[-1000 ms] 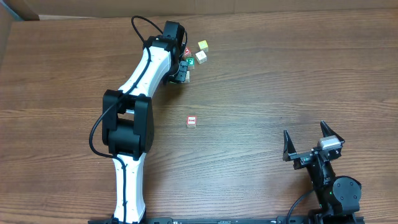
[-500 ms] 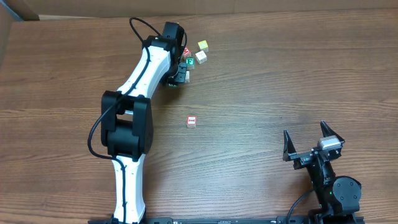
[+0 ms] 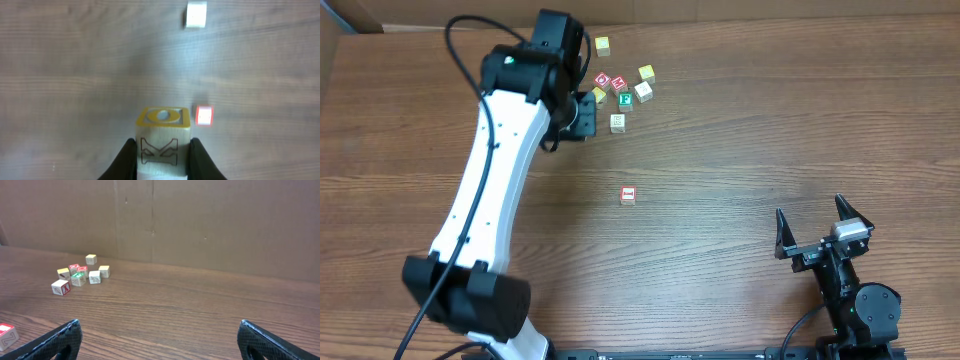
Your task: Flip 5 blocks
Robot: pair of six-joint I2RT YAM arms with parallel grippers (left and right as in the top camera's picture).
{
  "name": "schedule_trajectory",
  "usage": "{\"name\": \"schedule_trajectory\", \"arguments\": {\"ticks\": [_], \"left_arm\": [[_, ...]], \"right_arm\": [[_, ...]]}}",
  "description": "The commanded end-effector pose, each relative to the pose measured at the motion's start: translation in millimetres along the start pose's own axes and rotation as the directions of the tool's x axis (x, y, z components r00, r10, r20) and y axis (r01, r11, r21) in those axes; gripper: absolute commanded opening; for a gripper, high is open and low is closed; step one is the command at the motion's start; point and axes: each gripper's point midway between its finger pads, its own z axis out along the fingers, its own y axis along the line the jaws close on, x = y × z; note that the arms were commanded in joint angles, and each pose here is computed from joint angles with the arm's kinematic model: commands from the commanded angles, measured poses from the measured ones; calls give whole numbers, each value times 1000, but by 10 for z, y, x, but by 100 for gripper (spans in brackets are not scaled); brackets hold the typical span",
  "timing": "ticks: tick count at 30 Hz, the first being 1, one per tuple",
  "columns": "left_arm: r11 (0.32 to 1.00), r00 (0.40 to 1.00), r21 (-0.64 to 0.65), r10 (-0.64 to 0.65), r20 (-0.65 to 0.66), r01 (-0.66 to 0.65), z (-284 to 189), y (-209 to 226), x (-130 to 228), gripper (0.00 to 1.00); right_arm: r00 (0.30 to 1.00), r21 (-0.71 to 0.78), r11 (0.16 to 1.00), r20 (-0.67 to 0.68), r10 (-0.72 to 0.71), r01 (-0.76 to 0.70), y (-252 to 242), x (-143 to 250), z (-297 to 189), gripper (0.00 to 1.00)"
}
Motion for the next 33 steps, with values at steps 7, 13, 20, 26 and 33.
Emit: {"name": "schedule_trajectory", "arguments": {"ticks": [7, 13, 20, 26, 33], "left_arm": [[997, 978, -49, -73, -197, 65, 125, 102, 485, 8], [996, 964, -68, -79, -255, 64, 575, 22, 695, 8], [999, 967, -24, -45, -249, 40, 1153, -281, 918, 11], [998, 976, -33, -62, -209, 56, 1449, -302, 984, 12], [997, 986, -28, -73, -149, 69, 1610, -304, 920, 18]], "right_arm": [[1000, 3, 1000, 0, 0, 0, -8, 26, 2, 100], [1000, 3, 1000, 0, 0, 0, -7, 26, 2, 100], [1000, 3, 1000, 0, 0, 0, -7, 26, 2, 100], [1000, 3, 1000, 0, 0, 0, -8, 26, 2, 100], [1000, 3, 1000, 0, 0, 0, -8, 26, 2, 100]]}}
